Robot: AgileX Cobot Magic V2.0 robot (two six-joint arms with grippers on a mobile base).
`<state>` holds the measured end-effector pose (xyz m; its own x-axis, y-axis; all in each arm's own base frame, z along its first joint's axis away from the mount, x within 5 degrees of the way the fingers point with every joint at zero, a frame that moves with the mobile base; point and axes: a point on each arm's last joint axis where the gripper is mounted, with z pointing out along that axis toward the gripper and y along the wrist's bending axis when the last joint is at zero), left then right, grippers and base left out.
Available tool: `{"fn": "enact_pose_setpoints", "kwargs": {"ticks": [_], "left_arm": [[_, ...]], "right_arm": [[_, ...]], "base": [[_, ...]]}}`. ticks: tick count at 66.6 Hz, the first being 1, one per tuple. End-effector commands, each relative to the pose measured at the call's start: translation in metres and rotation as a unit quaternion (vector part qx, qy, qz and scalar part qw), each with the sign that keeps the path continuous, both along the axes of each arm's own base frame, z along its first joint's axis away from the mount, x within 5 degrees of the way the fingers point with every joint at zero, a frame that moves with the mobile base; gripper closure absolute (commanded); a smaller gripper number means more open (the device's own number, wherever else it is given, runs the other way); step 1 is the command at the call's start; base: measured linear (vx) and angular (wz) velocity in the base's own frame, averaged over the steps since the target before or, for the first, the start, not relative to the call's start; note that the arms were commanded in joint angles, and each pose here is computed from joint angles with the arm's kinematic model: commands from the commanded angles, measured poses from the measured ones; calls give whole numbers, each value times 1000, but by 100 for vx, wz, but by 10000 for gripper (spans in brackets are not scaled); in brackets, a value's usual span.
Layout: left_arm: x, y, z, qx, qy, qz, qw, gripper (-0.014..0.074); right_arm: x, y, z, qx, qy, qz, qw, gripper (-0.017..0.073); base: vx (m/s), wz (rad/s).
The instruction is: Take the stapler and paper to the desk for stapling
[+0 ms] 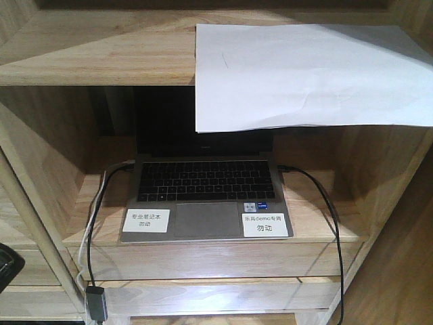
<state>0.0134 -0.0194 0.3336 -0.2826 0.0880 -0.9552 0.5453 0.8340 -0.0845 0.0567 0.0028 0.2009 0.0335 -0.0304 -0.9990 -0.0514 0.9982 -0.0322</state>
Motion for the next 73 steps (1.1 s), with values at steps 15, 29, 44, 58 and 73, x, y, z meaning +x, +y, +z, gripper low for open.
{"fn": "enact_pose_setpoints", "kwargs": {"ticks": [15,29,44,58,73], "left_arm": [[2,-1,18,-43,-49,3,998,601],[2,-1,18,-43,-49,3,998,601],[2,-1,18,-43,-49,3,998,601],[2,-1,18,-43,-49,3,998,601],[2,-1,18,-43,-49,3,998,601]], "right_arm": [[-4,2,18,234,-90,41,967,568],[-3,3,15,404,-56,66,911,568],[-2,5,14,528,-26,83,845,509],[11,20,16,536,43,148,830,270],[36,34,32,548,42,214,807,10]], "base": [[0,0],[0,0],[0,0],[0,0],[0,0]]}}
